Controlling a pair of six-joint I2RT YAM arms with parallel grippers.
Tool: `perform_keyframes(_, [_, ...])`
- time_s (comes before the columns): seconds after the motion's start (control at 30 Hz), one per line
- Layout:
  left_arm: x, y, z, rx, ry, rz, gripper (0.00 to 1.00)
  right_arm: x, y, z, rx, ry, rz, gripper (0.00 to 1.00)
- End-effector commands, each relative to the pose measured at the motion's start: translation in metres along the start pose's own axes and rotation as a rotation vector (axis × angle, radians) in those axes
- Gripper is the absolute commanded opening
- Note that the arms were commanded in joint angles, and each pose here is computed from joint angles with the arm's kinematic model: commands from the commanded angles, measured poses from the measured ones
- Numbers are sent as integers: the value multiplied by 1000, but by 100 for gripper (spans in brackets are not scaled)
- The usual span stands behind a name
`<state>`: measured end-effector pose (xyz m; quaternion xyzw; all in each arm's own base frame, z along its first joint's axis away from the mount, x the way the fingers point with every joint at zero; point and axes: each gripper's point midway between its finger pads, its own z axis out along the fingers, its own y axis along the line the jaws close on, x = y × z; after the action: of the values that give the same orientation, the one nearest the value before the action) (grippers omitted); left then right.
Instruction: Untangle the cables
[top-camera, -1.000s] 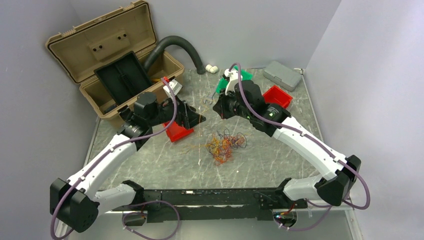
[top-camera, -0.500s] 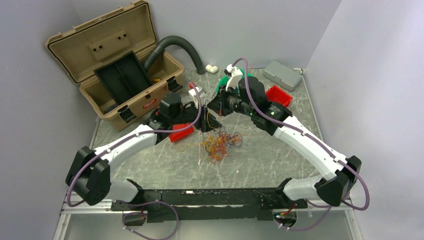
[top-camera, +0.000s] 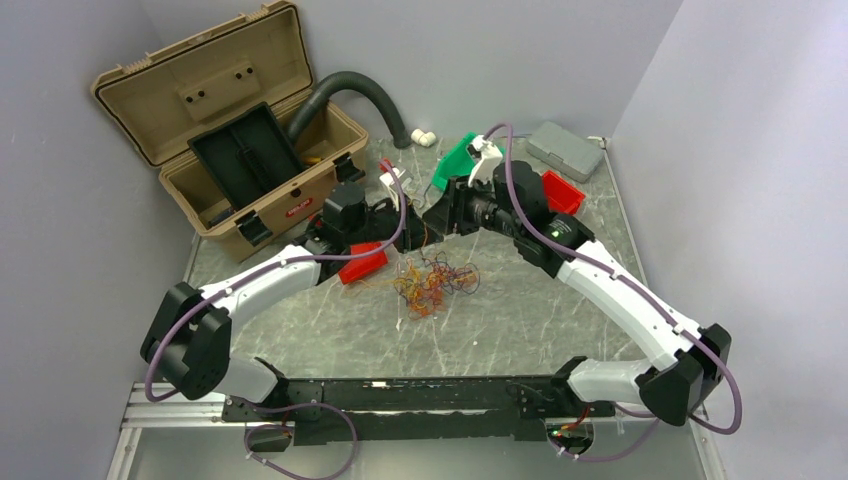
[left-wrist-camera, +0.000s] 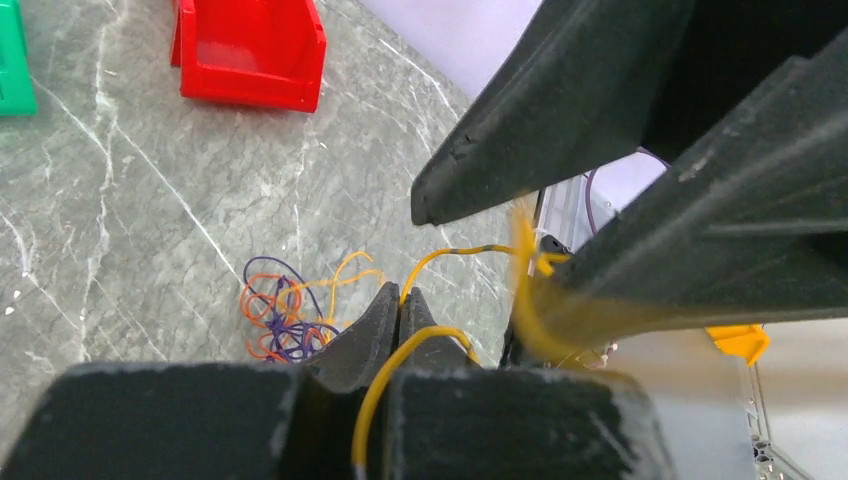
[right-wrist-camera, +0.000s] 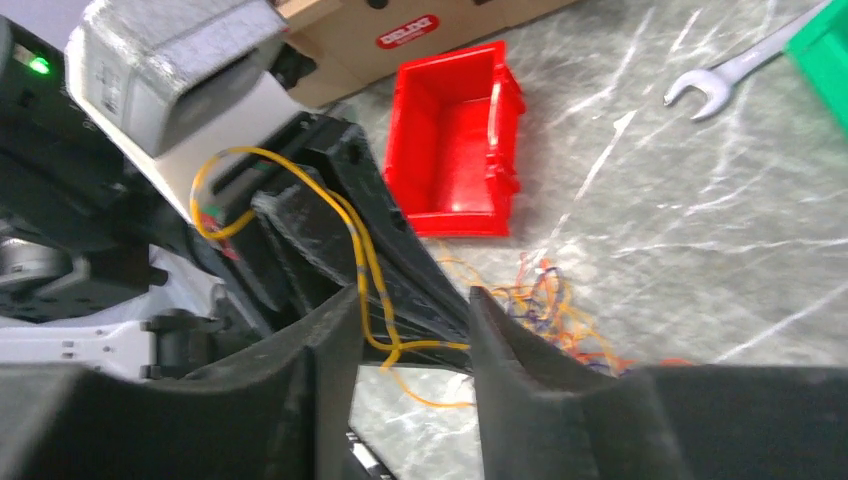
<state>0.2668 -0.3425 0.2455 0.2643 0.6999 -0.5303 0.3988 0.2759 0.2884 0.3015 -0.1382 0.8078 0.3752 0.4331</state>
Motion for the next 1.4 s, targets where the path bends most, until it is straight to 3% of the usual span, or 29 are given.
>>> perform_keyframes(0.0, [-26,-16,1,51,-65,54,0,-10,-10,-18,31,-66,-9,60])
perform_keyframes(0.13, [-26,-13,0,31,-60,53,0,-2,-41,-39,146,-92,-17,81])
perform_keyframes(0.27, [-29,-12,0,29,-59,45,0,24,-76,-56,258,-87,-25,90])
perform_keyframes(0.43, [-35,-20,-1,53,-65,42,0,77,-102,-57,292,-33,1,92])
perform_keyframes(0.67, [-41,-24,-3,45,-68,36,0,122,-101,-36,174,-12,53,92])
perform_keyframes(0.87, [-44,-27,-3,55,-79,12,0,138,-78,-8,35,-51,-18,94])
perform_keyframes(1.03, [-46,-31,-4,66,-87,6,0,136,-81,20,81,-84,-34,93])
perform_keyframes(1.13, [-51,-32,-7,52,-90,20,0,137,-95,35,151,-108,6,83])
perform_keyframes(1.2, [-58,-35,-11,44,-98,31,0,145,-105,44,192,-100,40,62])
perform_keyframes(1.27, [-67,-35,-19,24,-116,40,0,154,-116,43,243,-93,79,26])
perform_keyframes(1.3, [-74,-32,-26,-4,-130,43,0,158,-123,40,276,-91,100,18])
perform_keyframes(1.37, [-85,-17,-47,-110,-152,46,0,162,-140,27,372,-109,127,14])
